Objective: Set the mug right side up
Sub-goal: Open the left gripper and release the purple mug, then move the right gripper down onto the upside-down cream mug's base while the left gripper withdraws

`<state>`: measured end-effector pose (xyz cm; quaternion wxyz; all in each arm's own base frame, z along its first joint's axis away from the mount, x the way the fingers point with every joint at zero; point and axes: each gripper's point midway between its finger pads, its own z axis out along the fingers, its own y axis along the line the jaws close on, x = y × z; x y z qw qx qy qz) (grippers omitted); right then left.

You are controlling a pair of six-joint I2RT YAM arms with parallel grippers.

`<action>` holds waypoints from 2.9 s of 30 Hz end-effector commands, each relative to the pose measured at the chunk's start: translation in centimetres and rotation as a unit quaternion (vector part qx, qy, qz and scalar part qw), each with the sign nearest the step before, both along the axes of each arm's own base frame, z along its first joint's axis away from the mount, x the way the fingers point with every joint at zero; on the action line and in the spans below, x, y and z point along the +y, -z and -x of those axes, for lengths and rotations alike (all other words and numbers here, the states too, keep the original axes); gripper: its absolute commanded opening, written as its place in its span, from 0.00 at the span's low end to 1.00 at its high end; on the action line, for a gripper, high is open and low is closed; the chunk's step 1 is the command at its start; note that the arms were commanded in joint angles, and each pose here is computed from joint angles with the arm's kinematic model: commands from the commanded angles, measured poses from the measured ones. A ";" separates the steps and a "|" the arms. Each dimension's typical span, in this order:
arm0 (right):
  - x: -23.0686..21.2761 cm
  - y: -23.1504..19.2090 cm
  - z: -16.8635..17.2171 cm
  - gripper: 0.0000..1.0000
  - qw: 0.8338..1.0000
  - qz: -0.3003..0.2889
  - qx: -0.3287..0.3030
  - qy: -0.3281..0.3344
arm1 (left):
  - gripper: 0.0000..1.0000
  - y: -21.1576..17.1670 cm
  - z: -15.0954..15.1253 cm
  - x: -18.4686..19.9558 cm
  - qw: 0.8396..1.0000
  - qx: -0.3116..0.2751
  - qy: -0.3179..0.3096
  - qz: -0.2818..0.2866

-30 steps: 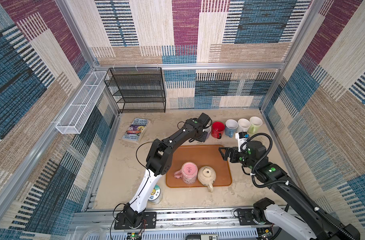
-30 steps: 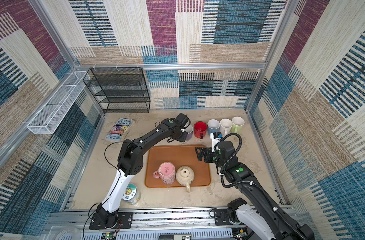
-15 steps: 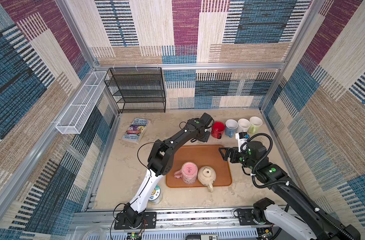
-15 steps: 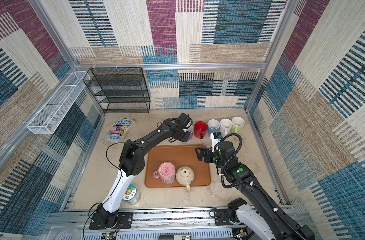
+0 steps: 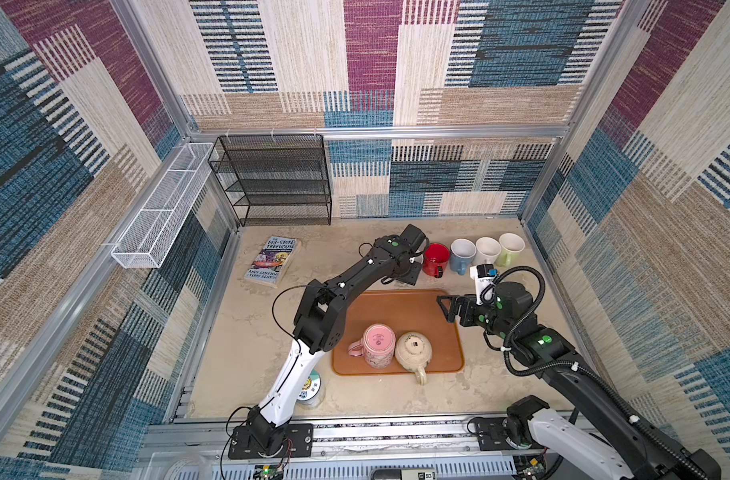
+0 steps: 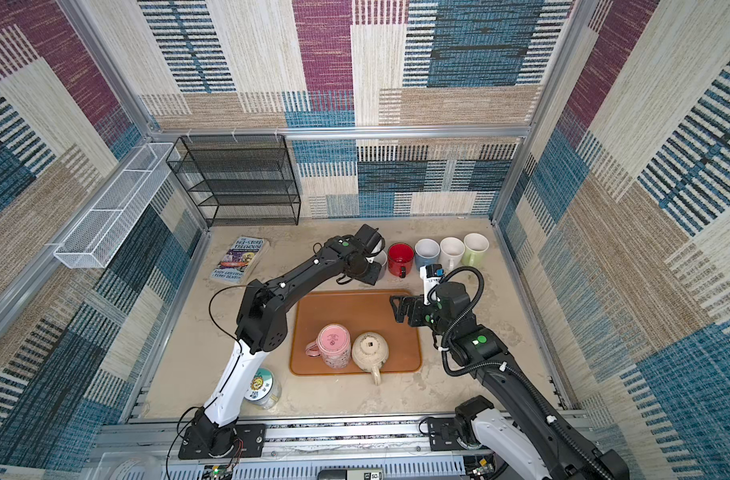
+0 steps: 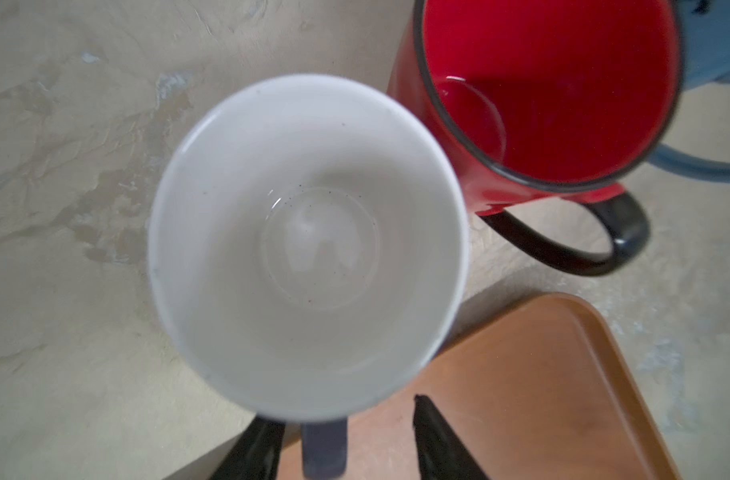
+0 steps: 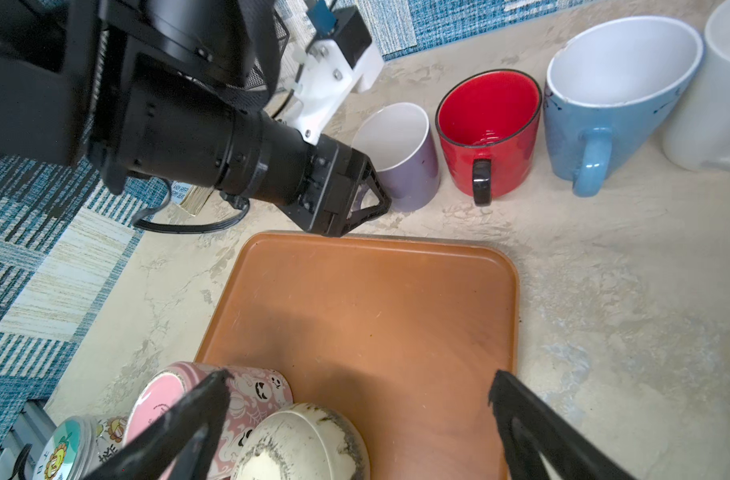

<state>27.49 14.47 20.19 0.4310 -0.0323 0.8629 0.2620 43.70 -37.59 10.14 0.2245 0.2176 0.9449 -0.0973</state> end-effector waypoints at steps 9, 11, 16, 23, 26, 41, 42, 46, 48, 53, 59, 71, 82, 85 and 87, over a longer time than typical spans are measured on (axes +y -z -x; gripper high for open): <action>1.3 0.9 1.0 1.00 0.998 0.015 0.050 -0.045 | 0.99 -7.2 1.6 1.4 0.998 -0.040 0.013 0.035; 1.7 1.7 1.4 1.00 0.997 0.023 0.063 -0.050 | 0.99 -8.4 2.2 1.8 0.998 -0.050 0.013 0.043; 3.7 3.1 2.8 1.00 0.993 0.058 0.087 -0.063 | 0.99 -11.4 4.0 3.7 0.995 -0.079 0.015 0.061; 5.1 5.1 4.4 1.00 0.987 0.082 0.118 -0.074 | 0.99 -13.8 7.2 7.9 0.991 -0.110 0.005 0.080; 5.9 6.1 5.5 0.99 0.982 0.094 0.136 -0.087 | 0.99 -14.2 8.9 10.0 0.990 -0.114 -0.002 0.078; 7.0 8.1 10.0 0.97 0.967 0.141 0.184 -0.108 | 0.99 -14.8 16.0 17.5 0.990 -0.124 -0.020 0.059; 7.0 8.1 10.1 0.97 0.967 0.140 0.186 -0.106 | 0.99 -14.8 16.4 18.1 0.990 -0.126 -0.021 0.056; 6.8 8.3 10.7 0.94 0.964 0.143 0.196 -0.105 | 0.99 -14.6 17.5 19.8 0.990 -0.132 -0.027 0.049; 6.9 8.4 11.0 0.92 0.963 0.144 0.201 -0.106 | 0.99 -14.5 18.0 20.2 0.989 -0.135 -0.029 0.053; 7.3 9.0 11.9 0.85 0.957 0.154 0.220 -0.112 | 0.99 -13.9 18.4 20.6 0.989 -0.137 -0.027 0.054; 7.4 11.1 12.7 0.71 0.944 0.185 0.247 -0.115 | 0.99 -14.1 18.8 20.8 0.988 -0.140 -0.025 0.059; 8.8 13.8 11.9 0.42 0.934 0.211 0.265 -0.113 | 0.99 -14.1 19.2 20.6 0.988 -0.137 -0.018 0.068; 9.2 14.1 9.1 0.32 0.934 0.237 0.250 -0.097 | 0.99 -14.3 19.5 20.5 0.987 -0.138 -0.013 0.076; 9.1 14.0 8.1 0.29 0.936 0.234 0.245 -0.092 | 0.99 -14.2 19.6 20.3 0.988 -0.134 -0.010 0.079; 9.1 13.8 7.4 0.26 0.939 0.229 0.241 -0.093 | 0.99 -14.1 19.6 20.3 0.988 -0.133 -0.009 0.080</action>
